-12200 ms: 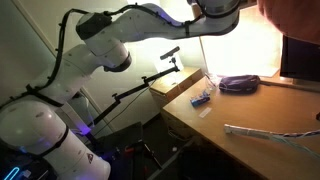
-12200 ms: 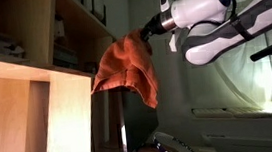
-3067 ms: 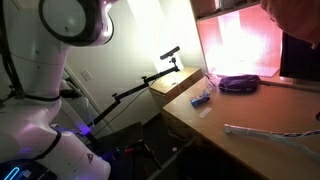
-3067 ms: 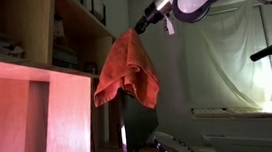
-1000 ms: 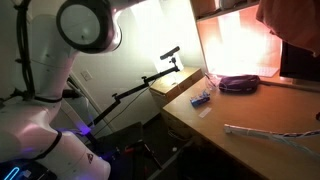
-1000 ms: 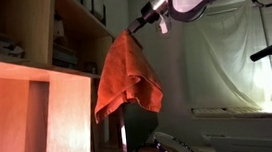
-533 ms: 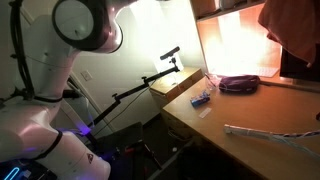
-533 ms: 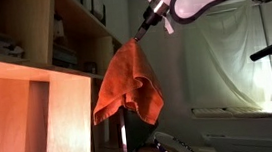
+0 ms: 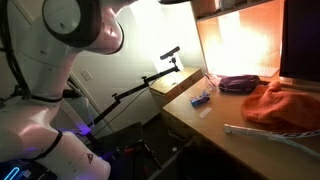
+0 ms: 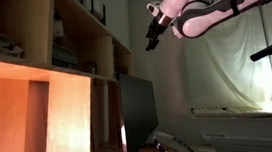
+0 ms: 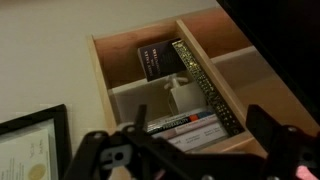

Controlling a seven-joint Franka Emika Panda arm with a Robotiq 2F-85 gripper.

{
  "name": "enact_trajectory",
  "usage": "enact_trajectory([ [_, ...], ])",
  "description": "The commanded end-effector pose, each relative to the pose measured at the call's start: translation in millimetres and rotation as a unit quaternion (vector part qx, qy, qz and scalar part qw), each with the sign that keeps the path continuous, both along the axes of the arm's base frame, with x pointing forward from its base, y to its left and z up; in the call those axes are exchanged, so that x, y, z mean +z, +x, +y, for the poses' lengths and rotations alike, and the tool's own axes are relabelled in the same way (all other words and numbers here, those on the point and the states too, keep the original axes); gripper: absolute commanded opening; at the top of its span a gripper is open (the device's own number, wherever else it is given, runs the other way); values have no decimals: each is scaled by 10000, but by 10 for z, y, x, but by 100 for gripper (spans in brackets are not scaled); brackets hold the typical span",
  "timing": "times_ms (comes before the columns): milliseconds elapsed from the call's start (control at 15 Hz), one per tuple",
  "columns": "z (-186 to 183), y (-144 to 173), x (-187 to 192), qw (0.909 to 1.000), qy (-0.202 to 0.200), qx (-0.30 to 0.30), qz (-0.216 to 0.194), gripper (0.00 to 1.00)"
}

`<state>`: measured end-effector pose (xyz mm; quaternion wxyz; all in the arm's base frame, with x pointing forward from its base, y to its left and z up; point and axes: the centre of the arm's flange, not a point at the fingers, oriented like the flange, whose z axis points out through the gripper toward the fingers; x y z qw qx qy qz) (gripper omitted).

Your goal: Pick up the towel and wipe the screen of the computer monitor

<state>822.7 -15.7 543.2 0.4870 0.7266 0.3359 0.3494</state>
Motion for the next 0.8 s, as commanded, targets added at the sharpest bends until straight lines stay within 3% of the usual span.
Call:
enact_trajectory([
  [0,19,-188,-32,9978,-609,53,261,100],
  [133,68,-185,-96,9976,-570,220,325,100],
  [333,306,-151,-309,9945,-107,976,352,100],
  [733,888,-163,-1102,9717,614,2075,946,100],
])
